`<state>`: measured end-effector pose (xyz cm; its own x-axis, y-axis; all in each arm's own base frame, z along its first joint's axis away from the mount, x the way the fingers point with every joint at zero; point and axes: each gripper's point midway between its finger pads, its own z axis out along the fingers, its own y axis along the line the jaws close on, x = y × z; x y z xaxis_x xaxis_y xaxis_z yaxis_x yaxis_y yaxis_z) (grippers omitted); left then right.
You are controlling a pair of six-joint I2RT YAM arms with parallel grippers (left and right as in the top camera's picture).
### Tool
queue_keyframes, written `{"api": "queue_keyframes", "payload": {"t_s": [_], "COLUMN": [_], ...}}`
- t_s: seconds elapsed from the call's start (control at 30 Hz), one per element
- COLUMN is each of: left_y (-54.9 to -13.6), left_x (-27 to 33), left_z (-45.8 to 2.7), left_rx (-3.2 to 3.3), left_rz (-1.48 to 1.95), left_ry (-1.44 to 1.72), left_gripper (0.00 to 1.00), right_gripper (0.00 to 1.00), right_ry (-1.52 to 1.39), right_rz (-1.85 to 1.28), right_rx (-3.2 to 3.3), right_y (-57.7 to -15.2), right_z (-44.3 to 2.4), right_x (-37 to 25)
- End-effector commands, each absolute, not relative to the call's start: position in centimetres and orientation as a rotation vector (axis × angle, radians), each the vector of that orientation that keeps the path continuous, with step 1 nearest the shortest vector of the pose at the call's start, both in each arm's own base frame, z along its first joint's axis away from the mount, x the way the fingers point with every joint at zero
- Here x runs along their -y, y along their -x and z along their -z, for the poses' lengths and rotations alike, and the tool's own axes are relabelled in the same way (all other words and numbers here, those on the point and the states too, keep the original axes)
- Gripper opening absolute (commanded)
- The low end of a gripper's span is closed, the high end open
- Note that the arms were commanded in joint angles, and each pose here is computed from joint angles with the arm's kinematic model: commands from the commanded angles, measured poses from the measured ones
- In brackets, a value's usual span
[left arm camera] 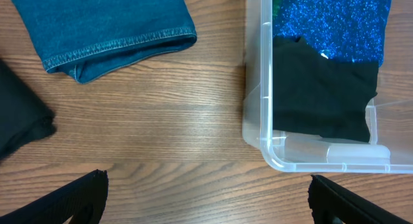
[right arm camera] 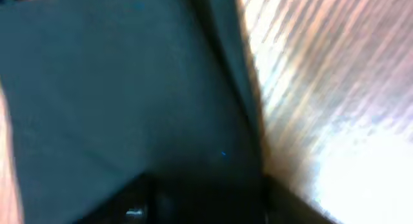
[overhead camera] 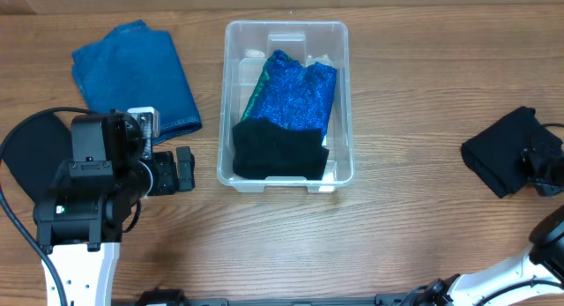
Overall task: Pack container
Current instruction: 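Grasp the remaining black cloth piece on the right with the right gripper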
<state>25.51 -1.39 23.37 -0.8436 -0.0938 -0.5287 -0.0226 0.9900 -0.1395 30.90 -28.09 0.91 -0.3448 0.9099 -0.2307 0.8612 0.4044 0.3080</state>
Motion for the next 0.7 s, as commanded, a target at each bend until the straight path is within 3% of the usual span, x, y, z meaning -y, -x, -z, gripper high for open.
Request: {"api": "queue_keyframes", "payload": {"t_s": [0.0,0.07,0.23,0.4,0.53,0.67], "left_y": [-25.8,-25.8,-25.8,-25.8,-25.8,-25.8], "left_x": [1.8,1.8,1.7,1.7,1.7,1.8], "left_z": [-24.1,-24.1,-24.1,-24.1,-24.1,-24.1], "left_rx": [-2.553,-2.553,-2.553,-2.552,-2.553,-2.553], "left_rz": [0.192,0.192,0.192,0.192,0.192,0.192], "left_ry": [0.079,0.079,0.079,0.079,0.079,0.079], "left_gripper": [1.0,1.0,1.0,1.0,1.0,1.0], "right_gripper": [0.29,0.04,0.04,0.04,0.04,0.04], "right_ry": [-1.483,-1.439,-1.201,-0.704,-0.21,0.198], "right_rz": [-0.359,-0.485,-0.727,-0.726,-0.693,-0.699], "right_rx": [-2.297,-2.274,-2.203,-2.203,-2.161,-2.066], "right_y": [-32.2,-33.3,-36.7,-41.0,-41.7,-40.1], "right_z": [-0.8,-1.5,-6.2,-17.3,-27.3,-33.5], "right_x": [26.5,25.4,22.4,14.8,4.0,-7.5]}}
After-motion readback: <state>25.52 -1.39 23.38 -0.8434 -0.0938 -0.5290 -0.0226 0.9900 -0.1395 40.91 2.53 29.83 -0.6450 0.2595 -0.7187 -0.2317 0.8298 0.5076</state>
